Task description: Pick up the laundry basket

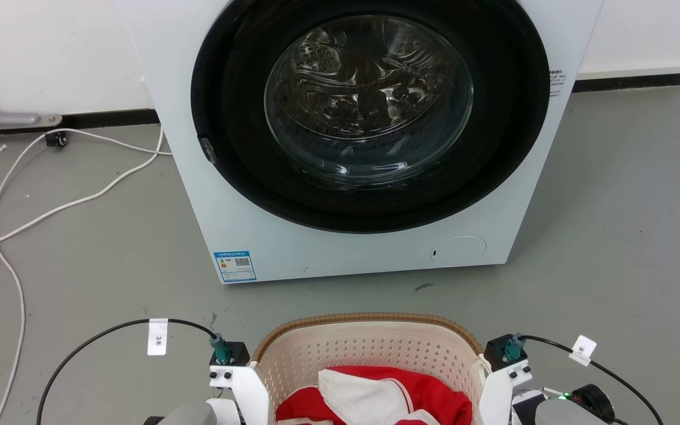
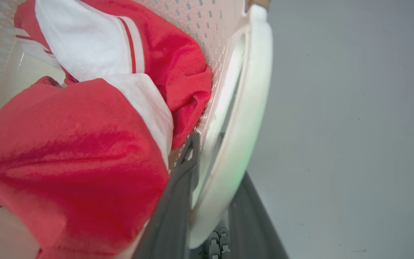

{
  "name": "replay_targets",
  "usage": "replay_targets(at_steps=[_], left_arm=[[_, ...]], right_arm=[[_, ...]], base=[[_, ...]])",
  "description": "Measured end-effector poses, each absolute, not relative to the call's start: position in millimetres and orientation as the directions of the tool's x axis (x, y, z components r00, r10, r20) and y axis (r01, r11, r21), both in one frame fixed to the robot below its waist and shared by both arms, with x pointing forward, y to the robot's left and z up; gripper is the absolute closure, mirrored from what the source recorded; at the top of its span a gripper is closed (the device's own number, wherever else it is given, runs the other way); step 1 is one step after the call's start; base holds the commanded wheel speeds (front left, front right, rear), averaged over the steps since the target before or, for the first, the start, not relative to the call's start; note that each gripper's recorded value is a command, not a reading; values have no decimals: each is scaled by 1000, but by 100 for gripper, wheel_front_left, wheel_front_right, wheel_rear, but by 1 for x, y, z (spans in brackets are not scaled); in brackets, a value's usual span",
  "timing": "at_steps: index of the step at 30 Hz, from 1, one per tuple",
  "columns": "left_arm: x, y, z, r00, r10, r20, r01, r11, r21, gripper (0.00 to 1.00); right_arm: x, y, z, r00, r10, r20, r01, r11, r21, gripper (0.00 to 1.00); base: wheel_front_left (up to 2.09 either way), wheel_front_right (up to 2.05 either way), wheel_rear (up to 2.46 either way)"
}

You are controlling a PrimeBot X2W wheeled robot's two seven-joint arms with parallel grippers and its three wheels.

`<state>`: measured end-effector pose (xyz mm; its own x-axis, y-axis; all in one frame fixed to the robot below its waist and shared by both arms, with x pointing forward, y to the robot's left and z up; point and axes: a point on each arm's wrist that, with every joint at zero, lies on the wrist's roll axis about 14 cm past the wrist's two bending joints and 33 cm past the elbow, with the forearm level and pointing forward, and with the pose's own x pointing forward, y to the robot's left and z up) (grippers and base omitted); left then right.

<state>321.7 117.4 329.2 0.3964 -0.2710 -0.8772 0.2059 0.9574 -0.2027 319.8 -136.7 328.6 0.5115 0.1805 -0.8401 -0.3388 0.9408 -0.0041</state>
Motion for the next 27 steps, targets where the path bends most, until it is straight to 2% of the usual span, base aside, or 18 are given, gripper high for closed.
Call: replay_targets(at_steps=[27], left_arm=[[318,118,329,400,-273,-875,200,958,-207,100]], right_arm=[[320,-138,329,511,180,-841,-350,937,-12,100]], base=[[0,0,0]])
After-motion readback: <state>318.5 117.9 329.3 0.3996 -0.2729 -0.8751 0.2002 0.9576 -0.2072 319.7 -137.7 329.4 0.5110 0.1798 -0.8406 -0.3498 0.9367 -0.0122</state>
